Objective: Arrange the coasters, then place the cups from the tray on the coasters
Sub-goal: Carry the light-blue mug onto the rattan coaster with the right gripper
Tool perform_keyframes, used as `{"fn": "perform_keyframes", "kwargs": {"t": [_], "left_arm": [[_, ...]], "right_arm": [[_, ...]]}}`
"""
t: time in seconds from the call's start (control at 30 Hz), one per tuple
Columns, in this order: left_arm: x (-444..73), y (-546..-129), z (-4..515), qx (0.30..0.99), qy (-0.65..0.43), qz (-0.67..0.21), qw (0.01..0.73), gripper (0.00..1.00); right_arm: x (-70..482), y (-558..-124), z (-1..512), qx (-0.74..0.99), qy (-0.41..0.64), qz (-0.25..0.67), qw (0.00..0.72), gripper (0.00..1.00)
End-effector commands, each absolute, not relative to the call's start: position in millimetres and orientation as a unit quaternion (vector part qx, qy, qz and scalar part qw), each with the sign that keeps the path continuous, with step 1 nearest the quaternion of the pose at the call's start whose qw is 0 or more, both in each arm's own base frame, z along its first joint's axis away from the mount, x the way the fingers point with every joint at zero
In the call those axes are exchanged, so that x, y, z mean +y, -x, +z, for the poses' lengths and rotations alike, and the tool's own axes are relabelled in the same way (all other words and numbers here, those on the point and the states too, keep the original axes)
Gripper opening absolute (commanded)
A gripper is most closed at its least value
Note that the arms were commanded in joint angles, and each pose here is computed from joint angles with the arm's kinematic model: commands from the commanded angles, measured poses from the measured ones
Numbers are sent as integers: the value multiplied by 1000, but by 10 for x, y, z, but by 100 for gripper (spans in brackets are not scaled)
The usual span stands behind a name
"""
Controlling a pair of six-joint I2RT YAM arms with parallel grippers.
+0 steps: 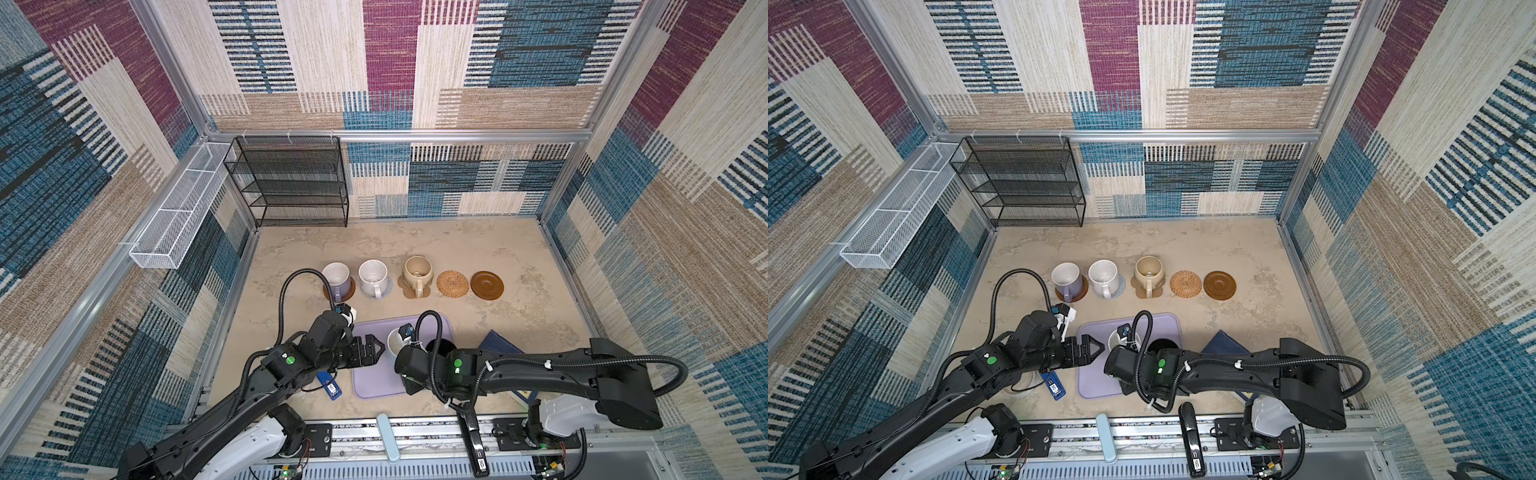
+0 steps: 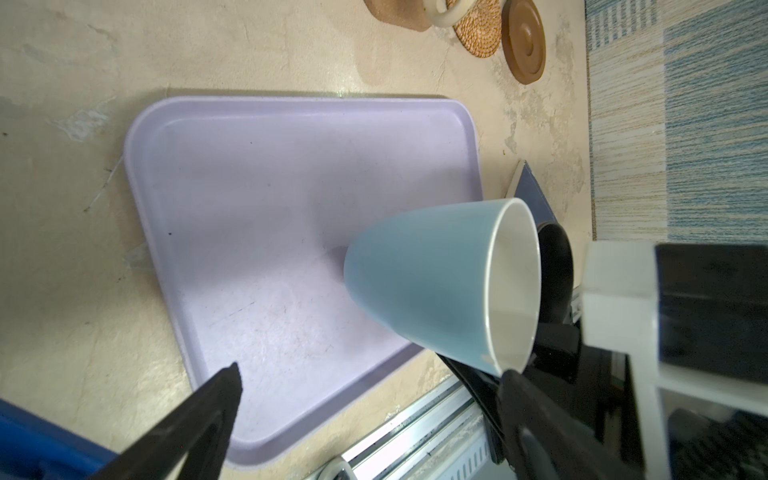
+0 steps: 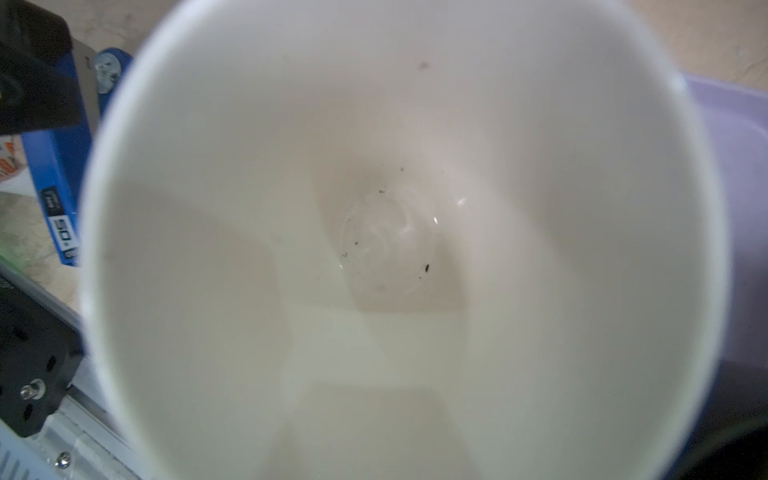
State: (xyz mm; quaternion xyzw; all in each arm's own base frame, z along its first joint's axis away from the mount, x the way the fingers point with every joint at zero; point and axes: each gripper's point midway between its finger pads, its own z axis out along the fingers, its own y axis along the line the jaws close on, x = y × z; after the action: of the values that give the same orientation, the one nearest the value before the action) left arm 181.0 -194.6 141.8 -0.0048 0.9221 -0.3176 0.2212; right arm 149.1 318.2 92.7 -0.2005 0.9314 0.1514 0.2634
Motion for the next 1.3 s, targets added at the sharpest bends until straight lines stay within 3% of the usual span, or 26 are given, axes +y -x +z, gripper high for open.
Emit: {"fn": "perform_keyframes", "kwargs": {"t": [0.0,0.17,0.53,0.77,0.93,1.27], "left_arm": [[-1900,-1926,1535,913,27,-316,256,99],[-1891,-1946,1605,907,32,-322,268,99],[-2298,-2071,2185,844,-20,-435,313,99],[-2565,-2216,2416,819,-53,-469,325,99],[-2747,-2442,2497,831,-56,-448,325,99],[-3219,-2921,2406,862,-62,-404,301,98]], "right_arm": [[3343,-1607,1168,913,197,194,299,0],[3308,-1701,1287,910,194,201,308,0],[3039,-2050,1851,887,180,231,357,0],[2555,-2392,2260,878,143,212,404,0],[2065,-2774,2533,875,88,176,442,0],[1401,-3505,2152,904,24,118,410,0]]}}
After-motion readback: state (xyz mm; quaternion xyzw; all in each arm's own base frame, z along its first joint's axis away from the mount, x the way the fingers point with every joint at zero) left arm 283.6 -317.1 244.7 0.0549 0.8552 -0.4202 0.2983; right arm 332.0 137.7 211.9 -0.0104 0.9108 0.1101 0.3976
